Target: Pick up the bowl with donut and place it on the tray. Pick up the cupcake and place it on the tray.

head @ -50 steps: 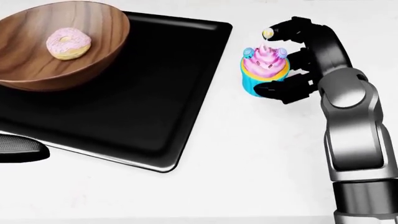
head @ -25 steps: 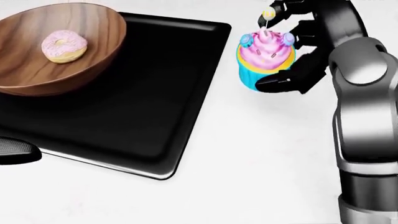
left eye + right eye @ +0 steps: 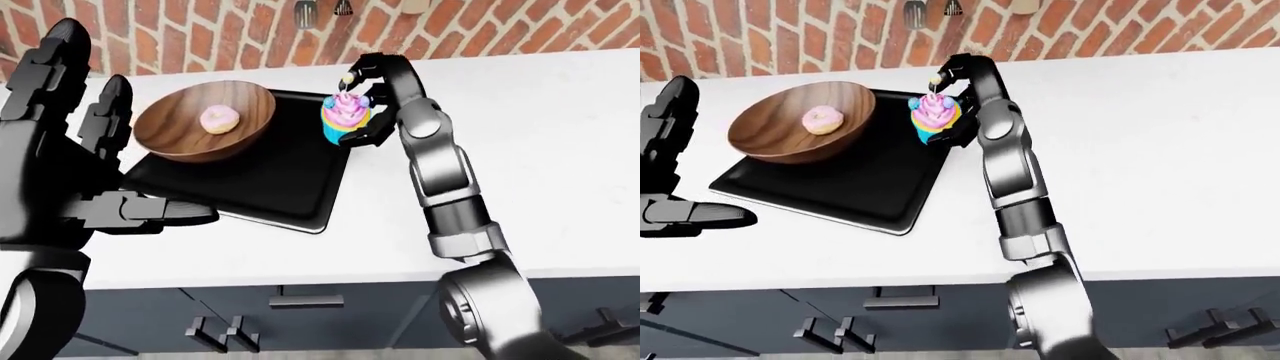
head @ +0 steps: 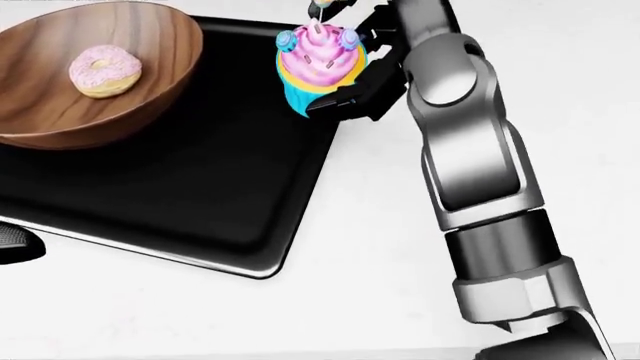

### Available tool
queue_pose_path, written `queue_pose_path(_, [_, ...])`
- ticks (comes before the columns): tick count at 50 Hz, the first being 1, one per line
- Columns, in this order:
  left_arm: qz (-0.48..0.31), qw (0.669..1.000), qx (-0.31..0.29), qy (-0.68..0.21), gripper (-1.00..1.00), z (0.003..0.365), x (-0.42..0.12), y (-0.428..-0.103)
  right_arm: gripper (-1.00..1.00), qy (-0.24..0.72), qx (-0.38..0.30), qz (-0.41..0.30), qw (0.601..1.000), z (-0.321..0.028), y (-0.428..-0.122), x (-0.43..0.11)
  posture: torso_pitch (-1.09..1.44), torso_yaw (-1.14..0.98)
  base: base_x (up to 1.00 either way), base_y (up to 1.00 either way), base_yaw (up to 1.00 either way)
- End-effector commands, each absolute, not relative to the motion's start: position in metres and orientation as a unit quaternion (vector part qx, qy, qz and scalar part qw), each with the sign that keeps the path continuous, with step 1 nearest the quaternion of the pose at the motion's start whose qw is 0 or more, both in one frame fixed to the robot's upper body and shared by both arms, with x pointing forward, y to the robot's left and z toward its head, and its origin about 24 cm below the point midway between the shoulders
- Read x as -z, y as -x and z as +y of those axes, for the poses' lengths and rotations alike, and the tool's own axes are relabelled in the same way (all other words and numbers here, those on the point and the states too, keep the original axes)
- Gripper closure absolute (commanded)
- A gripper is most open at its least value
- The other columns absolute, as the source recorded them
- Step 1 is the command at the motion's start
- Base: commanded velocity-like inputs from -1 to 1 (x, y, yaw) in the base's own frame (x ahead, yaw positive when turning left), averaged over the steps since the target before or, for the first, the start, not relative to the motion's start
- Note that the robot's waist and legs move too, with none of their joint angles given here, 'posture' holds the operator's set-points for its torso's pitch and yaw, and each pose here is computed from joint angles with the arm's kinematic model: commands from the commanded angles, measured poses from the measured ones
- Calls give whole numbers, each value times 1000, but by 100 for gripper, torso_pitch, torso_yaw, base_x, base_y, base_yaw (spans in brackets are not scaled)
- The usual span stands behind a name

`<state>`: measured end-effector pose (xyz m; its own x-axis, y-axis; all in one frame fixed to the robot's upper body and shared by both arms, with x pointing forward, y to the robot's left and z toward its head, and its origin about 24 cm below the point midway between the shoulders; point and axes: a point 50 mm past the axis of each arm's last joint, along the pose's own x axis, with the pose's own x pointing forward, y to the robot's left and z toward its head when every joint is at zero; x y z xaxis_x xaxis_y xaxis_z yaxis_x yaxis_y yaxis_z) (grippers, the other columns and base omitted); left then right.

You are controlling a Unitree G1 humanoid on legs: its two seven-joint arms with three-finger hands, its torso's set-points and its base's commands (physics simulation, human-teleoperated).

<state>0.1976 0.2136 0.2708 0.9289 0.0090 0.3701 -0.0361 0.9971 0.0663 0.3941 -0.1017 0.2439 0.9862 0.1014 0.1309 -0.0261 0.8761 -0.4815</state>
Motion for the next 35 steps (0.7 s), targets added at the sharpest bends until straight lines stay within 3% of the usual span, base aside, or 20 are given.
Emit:
queue_pose_path(1, [-219,975,-17,-40,-100,214,-280,-194,100,242,-24,-148,959,-95,-389,-276,0,0,0,0,0])
queue_pose_path(35, [-218,975,-18,-38,-100,216,-276,-195,100,254,-84,-136,954,-41,-391,-237,0,0,0,0,0])
